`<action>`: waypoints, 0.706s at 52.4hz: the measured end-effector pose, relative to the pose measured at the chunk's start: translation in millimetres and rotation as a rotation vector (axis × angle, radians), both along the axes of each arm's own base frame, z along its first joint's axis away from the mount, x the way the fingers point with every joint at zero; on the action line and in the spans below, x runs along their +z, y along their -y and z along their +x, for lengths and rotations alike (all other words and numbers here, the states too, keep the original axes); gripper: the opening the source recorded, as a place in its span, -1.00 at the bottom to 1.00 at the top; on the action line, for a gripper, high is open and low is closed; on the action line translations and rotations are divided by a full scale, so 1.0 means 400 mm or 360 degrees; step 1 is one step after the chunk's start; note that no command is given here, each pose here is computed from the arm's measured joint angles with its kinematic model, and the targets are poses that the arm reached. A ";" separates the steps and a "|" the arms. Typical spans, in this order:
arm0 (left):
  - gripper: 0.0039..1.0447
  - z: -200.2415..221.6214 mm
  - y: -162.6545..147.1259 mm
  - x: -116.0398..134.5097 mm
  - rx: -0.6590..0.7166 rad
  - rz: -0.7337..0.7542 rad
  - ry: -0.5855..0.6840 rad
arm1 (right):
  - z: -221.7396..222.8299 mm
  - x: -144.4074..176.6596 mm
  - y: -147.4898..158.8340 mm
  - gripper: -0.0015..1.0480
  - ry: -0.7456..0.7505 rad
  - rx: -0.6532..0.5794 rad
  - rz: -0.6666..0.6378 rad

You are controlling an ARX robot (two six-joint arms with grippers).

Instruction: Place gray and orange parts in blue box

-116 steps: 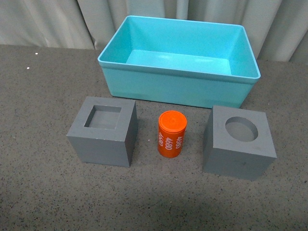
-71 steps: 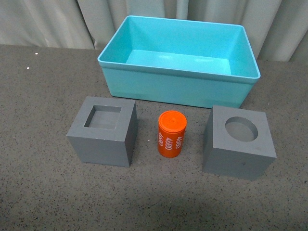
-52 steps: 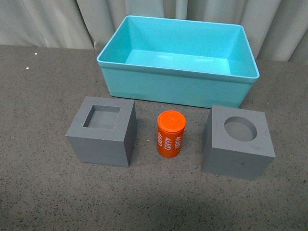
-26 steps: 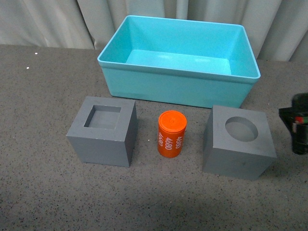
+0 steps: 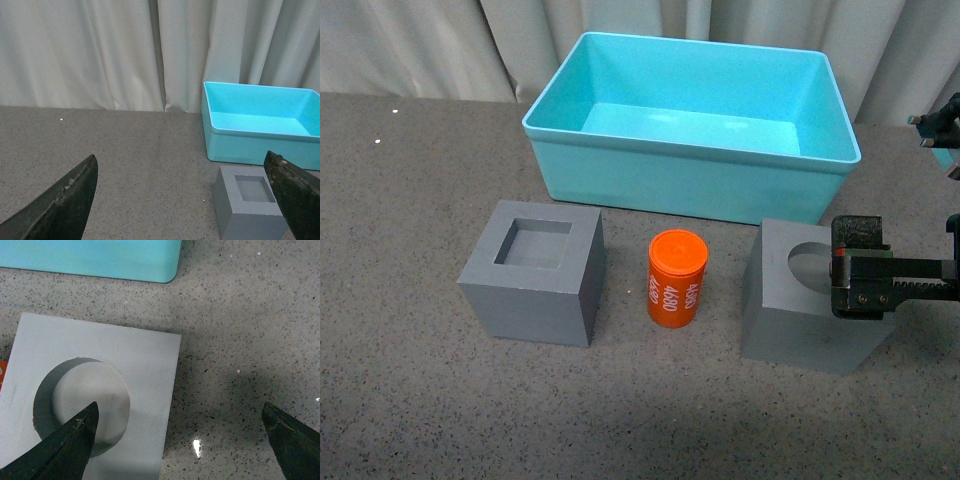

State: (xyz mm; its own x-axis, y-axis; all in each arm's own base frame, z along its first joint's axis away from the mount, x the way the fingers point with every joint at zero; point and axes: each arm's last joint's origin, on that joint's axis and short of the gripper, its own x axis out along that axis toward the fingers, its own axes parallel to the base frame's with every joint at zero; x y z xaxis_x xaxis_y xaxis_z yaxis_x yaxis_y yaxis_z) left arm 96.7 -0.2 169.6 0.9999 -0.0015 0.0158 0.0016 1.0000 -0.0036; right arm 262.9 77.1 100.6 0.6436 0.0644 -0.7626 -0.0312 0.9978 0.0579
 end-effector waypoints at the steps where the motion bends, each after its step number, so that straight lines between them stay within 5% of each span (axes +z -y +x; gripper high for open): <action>1: 0.88 0.000 0.000 0.000 0.0000 0.0001 0.0000 | 0.001 -0.002 -0.002 0.81 -0.0008 -0.0006 0.0007; 31: 0.88 0.000 0.000 0.000 -0.0001 0.0000 0.0000 | 0.024 -0.015 -0.015 -0.55 -0.0078 -0.0077 0.0064; 37: 0.88 0.000 0.000 0.000 0.0000 0.0001 0.0000 | 0.026 -0.010 -0.014 -0.64 -0.0089 -0.0082 0.0072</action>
